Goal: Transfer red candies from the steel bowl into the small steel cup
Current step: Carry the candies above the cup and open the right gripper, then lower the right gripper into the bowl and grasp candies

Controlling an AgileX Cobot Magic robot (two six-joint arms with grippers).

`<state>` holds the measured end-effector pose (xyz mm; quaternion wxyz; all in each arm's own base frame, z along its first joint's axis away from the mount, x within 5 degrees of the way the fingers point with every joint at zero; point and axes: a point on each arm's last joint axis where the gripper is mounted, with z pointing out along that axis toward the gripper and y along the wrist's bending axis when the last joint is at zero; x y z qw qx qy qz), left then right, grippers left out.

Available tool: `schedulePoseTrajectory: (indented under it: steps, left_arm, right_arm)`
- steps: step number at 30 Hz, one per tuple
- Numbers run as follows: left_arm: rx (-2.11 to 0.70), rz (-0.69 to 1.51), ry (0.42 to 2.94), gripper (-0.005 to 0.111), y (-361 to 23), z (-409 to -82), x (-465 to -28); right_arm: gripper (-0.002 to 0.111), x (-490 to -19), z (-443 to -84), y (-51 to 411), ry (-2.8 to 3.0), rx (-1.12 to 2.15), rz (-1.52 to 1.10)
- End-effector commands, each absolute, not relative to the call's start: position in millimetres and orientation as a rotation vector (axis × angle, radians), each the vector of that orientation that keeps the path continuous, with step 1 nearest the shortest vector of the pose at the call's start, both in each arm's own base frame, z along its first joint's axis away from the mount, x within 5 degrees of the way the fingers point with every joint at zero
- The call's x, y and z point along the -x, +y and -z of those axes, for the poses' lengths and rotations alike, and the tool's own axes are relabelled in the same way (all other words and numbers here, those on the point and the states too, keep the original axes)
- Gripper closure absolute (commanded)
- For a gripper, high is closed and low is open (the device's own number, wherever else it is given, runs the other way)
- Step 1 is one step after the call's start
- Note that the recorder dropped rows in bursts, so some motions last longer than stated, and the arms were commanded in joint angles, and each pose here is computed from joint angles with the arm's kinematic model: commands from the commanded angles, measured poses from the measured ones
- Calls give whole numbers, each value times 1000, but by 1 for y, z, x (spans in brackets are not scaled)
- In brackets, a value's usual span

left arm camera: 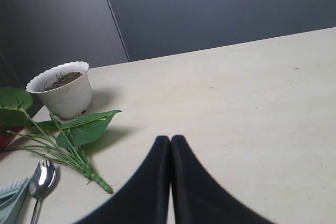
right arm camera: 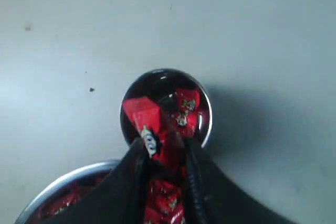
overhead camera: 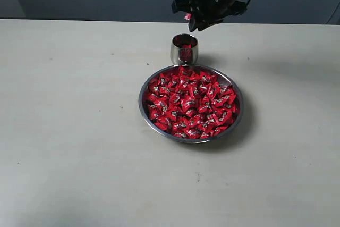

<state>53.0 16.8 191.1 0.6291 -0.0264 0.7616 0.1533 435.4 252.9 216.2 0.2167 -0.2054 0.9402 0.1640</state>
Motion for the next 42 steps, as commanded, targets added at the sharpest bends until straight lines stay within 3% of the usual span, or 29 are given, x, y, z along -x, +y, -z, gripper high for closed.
schedulePoseTrajectory:
  steps: [1, 11, 13, 16, 18, 29, 42]
  left_arm:
    - [56, -351, 1731, 106, 17, -192, -53]
    - [56, -351, 1731, 106, 17, -192, -53]
    - [56, -351, 1731, 106, 17, -192, -53]
    - [56, -351, 1731, 106, 17, -192, -53]
    - [56, -351, 1731, 106, 17, -192, -53]
    - [56, -351, 1731, 106, 17, -192, -53]
    - [56, -351, 1731, 106, 17, -192, -53]
  right_arm:
    - [105, -451, -203, 260, 2602, 582, -458]
    - [103, -459, -181, 264, 2640, 597, -439]
    - [92, -459, -182, 264, 2635, 599, -434]
    - [68, -458, -187, 263, 2625, 600, -431]
    - [60, -458, -191, 263, 2615, 600, -431]
    - [64, -437, -234, 250, 2688, 689, -370]
    - [64, -385, -203, 254, 2899, 863, -375]
